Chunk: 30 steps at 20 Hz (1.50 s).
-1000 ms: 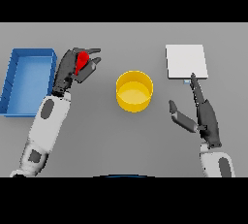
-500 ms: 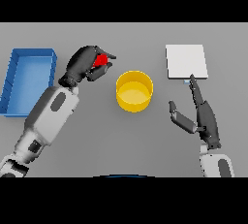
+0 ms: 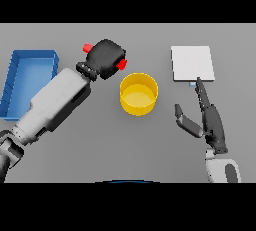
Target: Pick up the red beaker and tilt it to pour out 1 green nut into yellow bowl. Pick up the yellow bowl and place it on the metallic measuring scale.
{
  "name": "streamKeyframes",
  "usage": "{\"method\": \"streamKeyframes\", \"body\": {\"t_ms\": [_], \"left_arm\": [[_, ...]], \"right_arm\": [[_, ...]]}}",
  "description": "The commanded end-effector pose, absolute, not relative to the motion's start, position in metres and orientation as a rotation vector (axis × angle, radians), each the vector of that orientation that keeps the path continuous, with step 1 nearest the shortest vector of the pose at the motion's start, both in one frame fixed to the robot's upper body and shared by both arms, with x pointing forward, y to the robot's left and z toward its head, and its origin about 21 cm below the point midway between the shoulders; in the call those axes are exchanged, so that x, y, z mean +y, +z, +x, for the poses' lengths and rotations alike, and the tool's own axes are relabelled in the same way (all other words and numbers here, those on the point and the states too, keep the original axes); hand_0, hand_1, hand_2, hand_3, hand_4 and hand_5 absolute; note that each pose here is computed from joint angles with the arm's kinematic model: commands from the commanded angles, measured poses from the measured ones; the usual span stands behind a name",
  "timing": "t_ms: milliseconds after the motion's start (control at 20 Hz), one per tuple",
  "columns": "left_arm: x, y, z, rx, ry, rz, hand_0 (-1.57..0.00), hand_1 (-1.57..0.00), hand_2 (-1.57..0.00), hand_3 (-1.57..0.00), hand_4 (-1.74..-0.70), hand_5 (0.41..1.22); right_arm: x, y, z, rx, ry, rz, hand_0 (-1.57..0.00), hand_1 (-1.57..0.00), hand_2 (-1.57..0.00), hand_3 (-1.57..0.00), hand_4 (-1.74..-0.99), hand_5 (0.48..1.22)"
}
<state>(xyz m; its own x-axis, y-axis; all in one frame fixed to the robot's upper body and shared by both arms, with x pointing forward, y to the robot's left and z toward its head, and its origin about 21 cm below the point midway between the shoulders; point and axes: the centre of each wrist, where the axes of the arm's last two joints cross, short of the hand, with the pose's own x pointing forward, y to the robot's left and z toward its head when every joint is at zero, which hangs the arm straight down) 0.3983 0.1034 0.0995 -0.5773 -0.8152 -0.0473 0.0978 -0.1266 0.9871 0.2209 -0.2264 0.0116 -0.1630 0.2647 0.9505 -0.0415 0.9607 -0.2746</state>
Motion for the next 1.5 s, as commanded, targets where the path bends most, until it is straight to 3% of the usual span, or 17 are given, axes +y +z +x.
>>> {"method": "streamKeyframes", "body": {"t_ms": [0, 500, 1450], "left_arm": [[0.1, 0.098, 0.4, -1.447, -1.858, 0.843, -1.57, -1.57, -1.57, -1.57, -1.61, 1.206], [0.049, 0.114, 0.403, -1.148, -2.348, 1.049, -1.57, -1.57, -1.57, -1.57, -1.72, 1.219], [0.003, 0.117, 0.396, -0.833, -2.914, 1.519, -1.57, -1.57, -1.57, -1.57, -1.72, 1.221]], "right_arm": [[-0.227, 0.011, 0.22, -1.715, 0.268, -0.168, 0.0, 0.0, 0.0, 0.0, -1.258, 0.697], [-0.225, 0.009, 0.224, -1.72, 0.263, -0.2, 0.0, 0.0, 0.0, 0.0, -1.193, 0.648], [-0.222, 0.012, 0.221, -1.721, 0.264, -0.236, 0.0, 0.0, 0.0, 0.0, -1.151, 0.634]]}}
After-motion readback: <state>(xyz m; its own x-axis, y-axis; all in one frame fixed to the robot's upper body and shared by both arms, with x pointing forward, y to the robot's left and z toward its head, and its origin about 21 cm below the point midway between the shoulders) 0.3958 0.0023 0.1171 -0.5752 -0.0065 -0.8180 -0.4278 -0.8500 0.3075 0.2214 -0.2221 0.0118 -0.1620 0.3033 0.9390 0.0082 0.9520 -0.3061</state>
